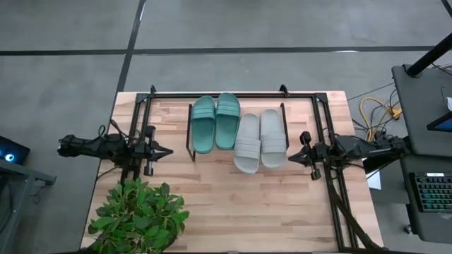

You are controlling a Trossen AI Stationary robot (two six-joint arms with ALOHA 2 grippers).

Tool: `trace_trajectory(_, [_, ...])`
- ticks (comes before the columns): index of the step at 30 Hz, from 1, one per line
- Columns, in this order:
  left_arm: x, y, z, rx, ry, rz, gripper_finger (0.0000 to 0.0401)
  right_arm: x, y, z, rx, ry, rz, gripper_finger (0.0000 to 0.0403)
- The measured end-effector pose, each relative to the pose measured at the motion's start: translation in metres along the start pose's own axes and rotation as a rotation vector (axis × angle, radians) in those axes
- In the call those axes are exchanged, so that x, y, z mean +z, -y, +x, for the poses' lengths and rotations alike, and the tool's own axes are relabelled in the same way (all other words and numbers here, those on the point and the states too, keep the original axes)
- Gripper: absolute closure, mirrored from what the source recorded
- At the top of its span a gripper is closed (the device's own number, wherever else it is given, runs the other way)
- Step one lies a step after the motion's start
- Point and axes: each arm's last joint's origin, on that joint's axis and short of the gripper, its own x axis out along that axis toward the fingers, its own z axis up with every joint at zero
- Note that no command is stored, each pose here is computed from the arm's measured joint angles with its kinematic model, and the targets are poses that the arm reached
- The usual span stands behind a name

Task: Pick and place slides into the shelf
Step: Return to Home Position

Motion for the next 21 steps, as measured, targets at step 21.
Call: trace_trajectory(21, [-0.0071, 0.0028, 0.0001, -0.064, -0.061, -0.045, 0.0401, -0.0002, -0.0013, 0.0, 0.045, 0.001, -0.13, 0.0394])
